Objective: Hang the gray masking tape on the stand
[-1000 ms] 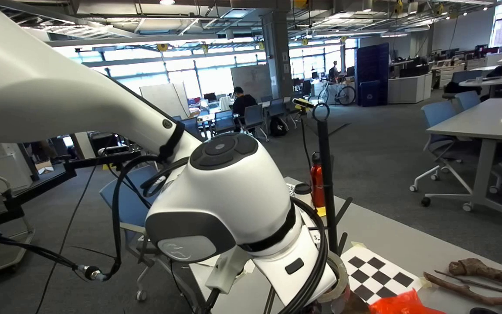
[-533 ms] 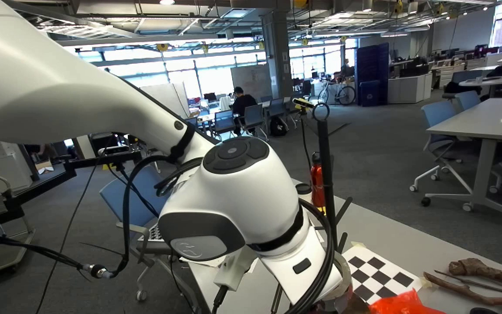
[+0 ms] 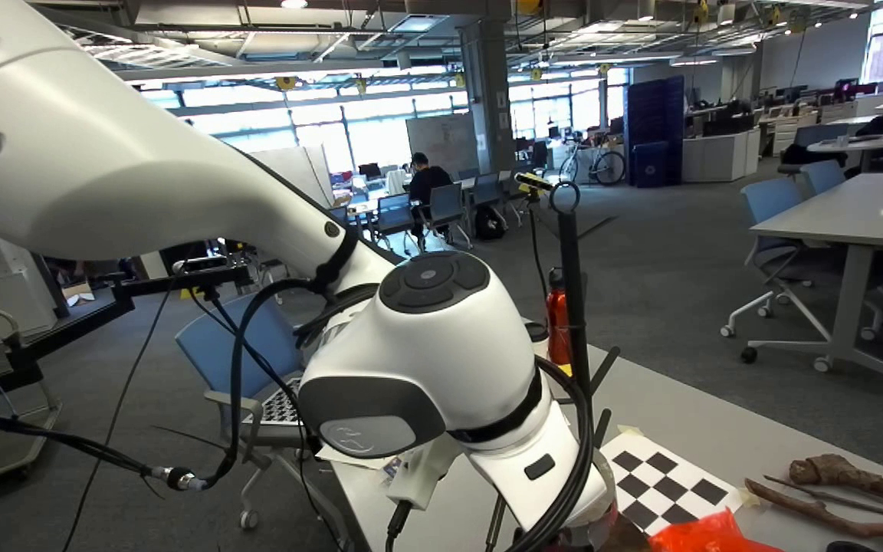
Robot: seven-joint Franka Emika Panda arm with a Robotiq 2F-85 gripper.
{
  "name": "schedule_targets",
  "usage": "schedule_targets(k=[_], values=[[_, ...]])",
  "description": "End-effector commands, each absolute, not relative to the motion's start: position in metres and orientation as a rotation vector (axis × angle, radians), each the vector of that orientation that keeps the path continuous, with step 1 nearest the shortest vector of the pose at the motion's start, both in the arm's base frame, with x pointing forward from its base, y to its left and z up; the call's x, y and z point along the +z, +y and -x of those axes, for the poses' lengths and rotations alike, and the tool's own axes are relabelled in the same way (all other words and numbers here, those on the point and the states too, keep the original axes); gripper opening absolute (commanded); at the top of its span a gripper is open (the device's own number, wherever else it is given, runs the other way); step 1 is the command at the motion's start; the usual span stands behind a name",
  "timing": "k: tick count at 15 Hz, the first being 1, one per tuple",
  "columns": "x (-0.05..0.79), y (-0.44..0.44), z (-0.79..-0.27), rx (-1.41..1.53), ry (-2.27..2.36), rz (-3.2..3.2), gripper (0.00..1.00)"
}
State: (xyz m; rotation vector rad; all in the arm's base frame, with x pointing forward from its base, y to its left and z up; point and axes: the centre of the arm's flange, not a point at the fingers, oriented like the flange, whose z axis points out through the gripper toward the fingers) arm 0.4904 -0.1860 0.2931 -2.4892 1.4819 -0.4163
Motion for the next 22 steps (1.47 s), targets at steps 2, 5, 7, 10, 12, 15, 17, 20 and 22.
schedule_targets(k=[2,5,7,10,12,15,17,20,22], values=[[0.295,-0.190,-0.501,-0.408,1.453,2.499,0.56],[0.296,-0.191,-0.502,-0.412,1.449,2.505,0.78],[0.295,-0.191,-0.502,-0.409,1.450,2.508,0.93],[0.295,-0.190,-0.499,-0.412,1.463,2.546,1.00],[0.297,-0.190,-0.495,-0.405,1.464,2.612,1.00],[0.302,-0.191,-0.483,-0.418,1.472,2.722,1.00],[0.308,-0.190,-0.475,-0.432,1.469,2.786,1.00],[0.323,-0.181,-0.460,-0.458,1.431,2.857,1.00],[0.336,-0.171,-0.452,-0.480,1.389,2.901,1.00]])
